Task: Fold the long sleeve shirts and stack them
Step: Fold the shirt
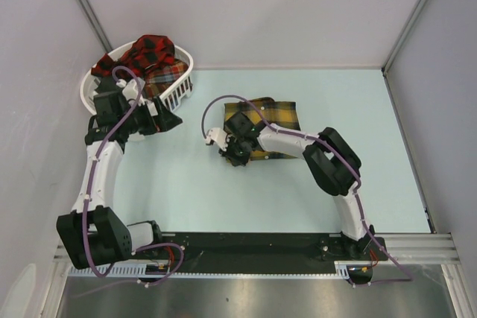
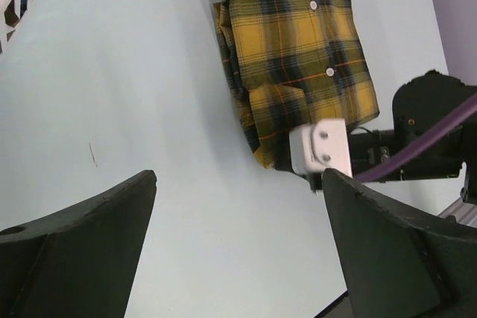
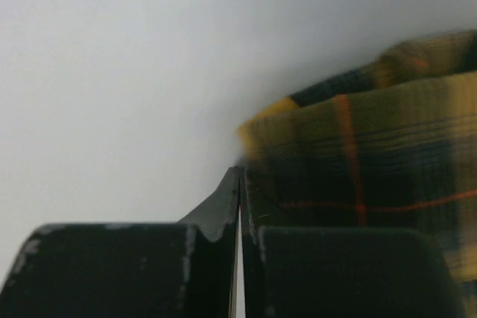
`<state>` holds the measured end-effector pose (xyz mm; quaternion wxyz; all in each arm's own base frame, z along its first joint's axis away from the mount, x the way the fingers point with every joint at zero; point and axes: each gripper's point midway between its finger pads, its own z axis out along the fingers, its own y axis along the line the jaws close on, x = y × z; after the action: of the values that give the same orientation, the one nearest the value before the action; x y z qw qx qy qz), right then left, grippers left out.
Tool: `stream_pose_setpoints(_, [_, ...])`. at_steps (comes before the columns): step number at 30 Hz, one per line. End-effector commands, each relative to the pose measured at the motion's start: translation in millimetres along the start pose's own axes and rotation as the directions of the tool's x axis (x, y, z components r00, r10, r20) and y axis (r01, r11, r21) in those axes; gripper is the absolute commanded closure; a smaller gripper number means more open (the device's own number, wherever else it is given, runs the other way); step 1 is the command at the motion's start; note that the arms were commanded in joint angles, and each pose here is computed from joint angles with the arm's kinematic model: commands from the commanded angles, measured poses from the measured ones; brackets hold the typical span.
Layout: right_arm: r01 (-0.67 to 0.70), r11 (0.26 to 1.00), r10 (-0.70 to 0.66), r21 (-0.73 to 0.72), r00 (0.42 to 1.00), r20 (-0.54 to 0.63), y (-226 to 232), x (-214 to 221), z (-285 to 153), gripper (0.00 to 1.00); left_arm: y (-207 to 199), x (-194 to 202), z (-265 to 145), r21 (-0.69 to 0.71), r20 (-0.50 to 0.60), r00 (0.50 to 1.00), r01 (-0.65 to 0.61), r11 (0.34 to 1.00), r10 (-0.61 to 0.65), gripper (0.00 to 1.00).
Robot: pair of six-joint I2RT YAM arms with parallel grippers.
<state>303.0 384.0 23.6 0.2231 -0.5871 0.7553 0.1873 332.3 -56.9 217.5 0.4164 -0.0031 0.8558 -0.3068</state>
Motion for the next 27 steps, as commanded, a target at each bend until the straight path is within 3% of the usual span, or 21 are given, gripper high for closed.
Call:
stream_pose_setpoints(1, [0.131, 0.970, -0.161, -0.204, 0.977, -0.138, 51.5, 68.6, -25.1, 1.00, 4.1, -1.4, 0.4, -0.010, 0.003, 0.997, -0.073, 0.997, 0.073, 0.02])
stream_pose_setpoints(7, [0.229, 0.864, -0.355, -0.449, 0.909, -0.219, 110.4, 152.9, -107.4, 1.00, 9.0, 14.7, 22.5, 0.016, -0.094, 0.990, -0.105, 0.994, 0.106, 0.08])
stream_pose_setpoints(9, [0.223, 0.891, -0.330, -0.396, 0.916, -0.227, 101.0, 157.4, -117.9, 1.00, 4.0, 20.0, 30.1, 0.036, -0.120, 0.985, -0.121, 0.992, 0.125, 0.08])
stream_pose_setpoints(11, [0.217, 0.942, -0.252, -0.257, 0.961, -0.115, 73.5, 121.9, -117.5, 0.77, -1.9, 22.5, 38.1, 0.062, -0.132, 0.983, -0.117, 0.991, 0.124, 0.08])
stream_pose_setpoints(12, [0.099, 0.978, -0.115, -0.182, 0.990, -0.079, 64.0, 102.7, -115.9, 0.53, -3.2, 18.1, 39.9, 0.069, -0.117, 0.985, -0.117, 0.991, 0.124, 0.08])
stream_pose_setpoints(13, [0.096, 0.990, -0.094, -0.100, 0.995, 0.022, 44.9, 72.1, -108.6, 0.42, -2.8, 16.6, 42.0, 0.069, -0.116, 0.988, -0.097, 0.993, 0.105, 0.07])
stream_pose_setpoints(15, [-0.019, 0.999, 0.021, -0.027, 0.997, 0.081, 27.1, 35.6, -94.4, 0.25, -2.7, 13.1, 43.6, 0.068, -0.106, 0.989, -0.094, 0.993, 0.101, 0.06])
stream_pose_setpoints(18, [-0.075, 0.995, 0.065, 0.068, 0.987, 0.144, 5.8, -8.2, -65.1, 0.20, -2.7, 11.9, 44.1, 0.061, -0.101, 0.991, -0.085, 0.995, 0.091, 0.04])
stream_pose_setpoints(22, [-0.065, 0.980, 0.028, 0.186, 0.980, 0.198, -9.1, -48.0, -38.1, 0.20, 3.6, 8.6, 38.8, 0.023, -0.083, 0.993, -0.080, 0.997, 0.081, 0.02])
stream_pose_setpoints(27, [-0.050, 0.955, 0.009, 0.293, 0.990, 0.138, -29.1, -53.2, -2.4, 0.22, 11.3, 6.7, 30.3, 0.003, -0.059, 0.998, -0.030, 1.000, 0.030, 0.01])
